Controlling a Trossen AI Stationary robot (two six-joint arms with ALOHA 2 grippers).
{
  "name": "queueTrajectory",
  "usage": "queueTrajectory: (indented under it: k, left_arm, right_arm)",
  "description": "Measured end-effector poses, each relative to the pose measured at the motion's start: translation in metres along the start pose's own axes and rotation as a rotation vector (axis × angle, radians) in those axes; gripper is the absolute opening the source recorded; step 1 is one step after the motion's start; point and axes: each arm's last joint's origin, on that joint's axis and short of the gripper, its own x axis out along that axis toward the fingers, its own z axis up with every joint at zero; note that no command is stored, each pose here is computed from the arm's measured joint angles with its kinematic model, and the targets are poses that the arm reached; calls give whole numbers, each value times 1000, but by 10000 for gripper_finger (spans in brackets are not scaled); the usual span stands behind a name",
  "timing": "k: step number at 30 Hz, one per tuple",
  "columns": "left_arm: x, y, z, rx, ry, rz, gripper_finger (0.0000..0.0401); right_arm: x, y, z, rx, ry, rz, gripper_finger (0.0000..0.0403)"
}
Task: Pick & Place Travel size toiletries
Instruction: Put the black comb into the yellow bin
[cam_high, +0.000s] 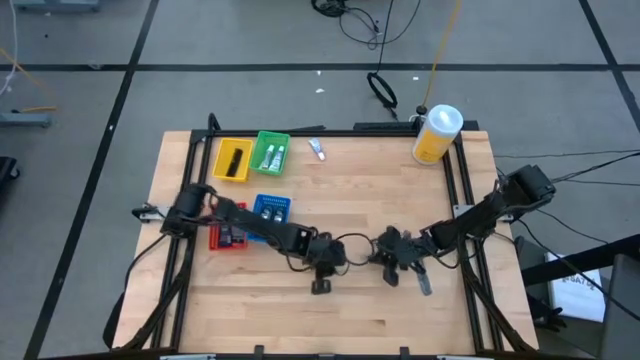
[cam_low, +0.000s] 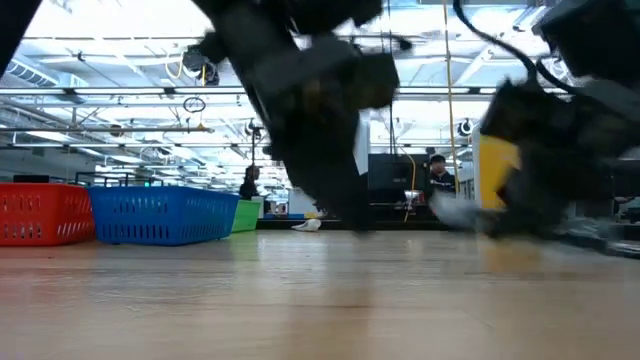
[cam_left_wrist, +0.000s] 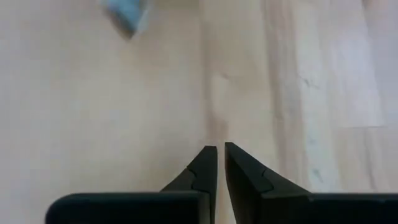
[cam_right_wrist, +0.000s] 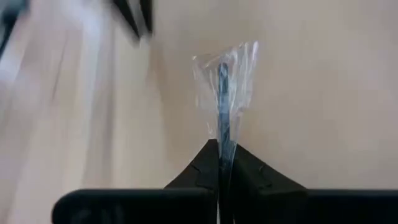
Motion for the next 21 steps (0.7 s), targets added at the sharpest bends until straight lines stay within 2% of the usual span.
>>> queueTrajectory:
  k: [2,5,7,10,12,14,18,21]
  left_arm:
    - [-19,-9,3,43,-35,115,33]
    - [-43,-26,14,117,-175,257,33]
    - [-57,-36,23,178,-297,257,34]
    - [-67,-45,35,267,-445,184,48]
    - [-68,-46,37,339,-503,131,75]
    - [-65,-43,36,360,-530,140,112]
    - [-62,-30,31,303,-522,336,197]
    - [-58,-16,27,253,-497,386,239]
  right_arm:
    - [-1,3,10,-36,-128,-35,6]
    - [0,7,17,-117,-233,-32,5]
    - [0,9,20,-167,-275,-20,5]
    - [-1,13,26,-189,-328,3,5]
    - [-1,12,26,-195,-329,2,5]
    - [-1,13,26,-199,-332,5,5]
    - [-2,13,27,-197,-338,7,5]
    - [-2,14,28,-199,-350,12,5]
